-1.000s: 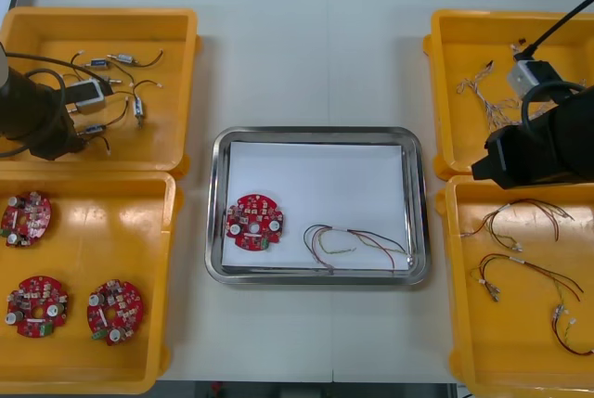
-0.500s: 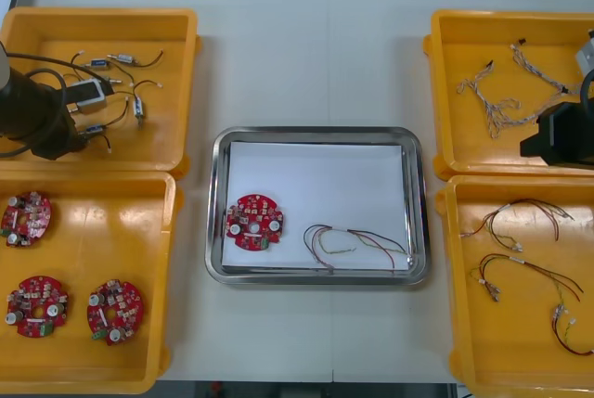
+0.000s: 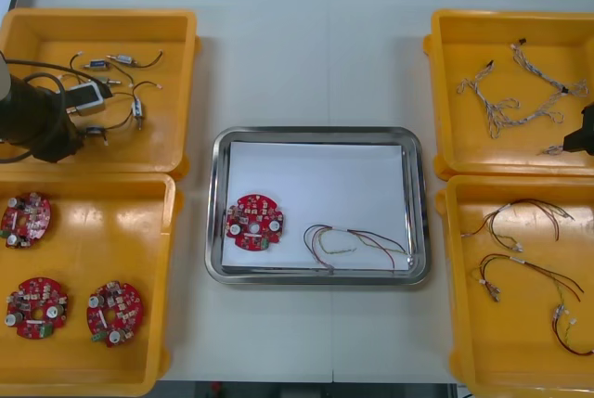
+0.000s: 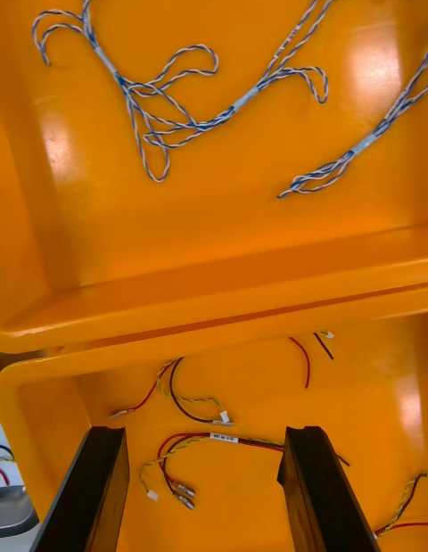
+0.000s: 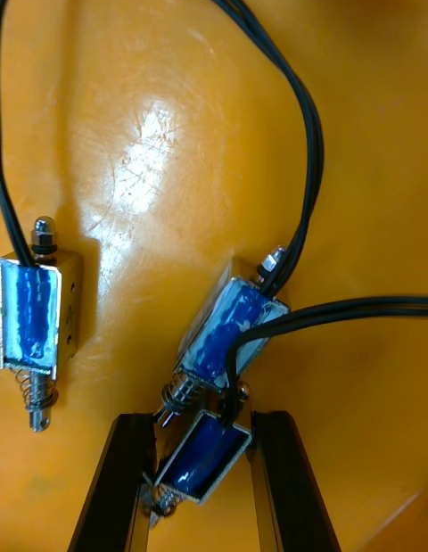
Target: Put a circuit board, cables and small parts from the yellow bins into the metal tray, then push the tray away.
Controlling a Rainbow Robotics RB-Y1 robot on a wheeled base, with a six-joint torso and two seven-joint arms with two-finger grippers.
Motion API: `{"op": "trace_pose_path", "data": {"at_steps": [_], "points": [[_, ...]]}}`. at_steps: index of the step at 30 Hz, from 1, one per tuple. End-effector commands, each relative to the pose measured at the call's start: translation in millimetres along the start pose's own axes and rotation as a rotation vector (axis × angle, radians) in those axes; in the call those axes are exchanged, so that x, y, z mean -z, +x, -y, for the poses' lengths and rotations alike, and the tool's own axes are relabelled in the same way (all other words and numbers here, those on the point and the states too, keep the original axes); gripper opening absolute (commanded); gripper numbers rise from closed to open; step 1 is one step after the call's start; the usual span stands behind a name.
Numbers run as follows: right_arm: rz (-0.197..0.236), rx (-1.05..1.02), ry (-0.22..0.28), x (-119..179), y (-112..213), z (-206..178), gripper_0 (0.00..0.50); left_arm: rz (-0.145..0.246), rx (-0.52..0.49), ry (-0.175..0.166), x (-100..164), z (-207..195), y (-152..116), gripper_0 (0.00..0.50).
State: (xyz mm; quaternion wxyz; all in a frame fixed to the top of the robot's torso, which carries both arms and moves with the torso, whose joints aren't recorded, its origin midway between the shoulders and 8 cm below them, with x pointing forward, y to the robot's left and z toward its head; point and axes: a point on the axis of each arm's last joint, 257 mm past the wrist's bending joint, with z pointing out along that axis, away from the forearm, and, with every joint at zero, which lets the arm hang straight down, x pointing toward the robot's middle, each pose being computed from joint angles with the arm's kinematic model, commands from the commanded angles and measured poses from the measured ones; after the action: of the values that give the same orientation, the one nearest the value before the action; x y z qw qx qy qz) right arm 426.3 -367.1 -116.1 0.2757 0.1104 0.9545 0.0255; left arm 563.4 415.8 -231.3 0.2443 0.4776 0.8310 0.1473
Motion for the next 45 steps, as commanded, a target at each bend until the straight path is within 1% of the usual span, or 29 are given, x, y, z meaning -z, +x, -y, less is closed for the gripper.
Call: {"op": "trace_pose_path", "data": {"at_steps": [1,3,4,5,10,13,15,18,21,25,27,29,33,35,37,38,40,42,45], "points": [[0.020,0.029,0.046,14.1,-16.0,27.2,0.500,-0.010,0.029,0.046,-17.8,29.7,11.9,0.184],[0.010,0.020,0.043,12.4,-21.1,30.3,0.500,-0.007,0.031,0.049,-18.4,31.1,12.1,0.041],[0.006,0.018,0.041,11.6,-21.9,31.1,0.500,-0.008,0.031,0.050,-18.4,31.5,12.2,0.008],[0.003,0.015,0.037,11.1,-25.3,31.7,0.500,-0.007,0.032,0.051,-18.4,31.6,11.9,0.000],[-0.016,0.003,0.025,7.3,-36.3,34.1,0.500,0.011,0.040,0.052,-17.0,30.7,7.8,0.000],[-0.025,-0.001,0.046,3.2,-42.3,38.9,0.500,0.024,0.043,0.057,-15.3,30.2,3.8,0.000],[-0.042,0.003,0.076,-2.2,-43.5,43.9,0.500,0.036,0.049,0.064,-12.4,29.2,0.4,0.000],[-0.059,-0.004,0.104,-9.4,-45.3,48.8,0.500,0.050,0.060,0.075,-6.3,26.5,-4.4,0.000],[-0.055,-0.018,0.103,-13.7,-54.7,50.1,0.500,0.066,0.071,0.091,2.6,23.6,-9.5,0.000],[-0.067,-0.024,0.088,-19.3,-64.0,46.4,0.500,0.079,0.082,0.097,15.3,15.5,-14.4,0.000],[-0.062,-0.024,0.097,-23.1,-72.7,45.2,0.500,0.092,0.090,0.098,23.9,9.2,-19.4,0.000],[-0.052,-0.023,0.102,-27.3,-80.4,43.0,0.500,0.096,0.091,0.096,29.8,3.5,-22.1,0.000],[-0.038,-0.032,0.122,-41.5,-96.3,43.1,0.500,0.108,0.080,0.075,44.0,-12.6,-31.7,0.000],[-0.031,-0.039,0.121,-47.2,-103.9,42.1,0.500,0.113,0.075,0.067,49.5,-18.3,-36.3,0.000],[-0.025,-0.054,0.117,-56.0,-112.6,41.0,0.500,0.129,0.074,0.073,56.7,-21.6,-43.4,0.000],[-0.025,-0.056,0.118,-57.5,-114.0,40.9,0.500,0.130,0.074,0.074,58.7,-22.5,-44.4,0.000],[-0.018,-0.069,0.120,-64.3,-121.4,41.4,0.500,0.139,0.065,0.092,67.0,-22.8,-51.7,0.000],[-0.020,-0.079,0.124,-70.0,-123.7,43.6,0.500,0.144,0.057,0.098,73.6,-24.0,-56.5,0.000],[-0.016,-0.097,0.119,-76.4,-127.8,44.8,0.500,0.145,0.030,0.088,86.0,-27.2,-63.0,0.000]]}}
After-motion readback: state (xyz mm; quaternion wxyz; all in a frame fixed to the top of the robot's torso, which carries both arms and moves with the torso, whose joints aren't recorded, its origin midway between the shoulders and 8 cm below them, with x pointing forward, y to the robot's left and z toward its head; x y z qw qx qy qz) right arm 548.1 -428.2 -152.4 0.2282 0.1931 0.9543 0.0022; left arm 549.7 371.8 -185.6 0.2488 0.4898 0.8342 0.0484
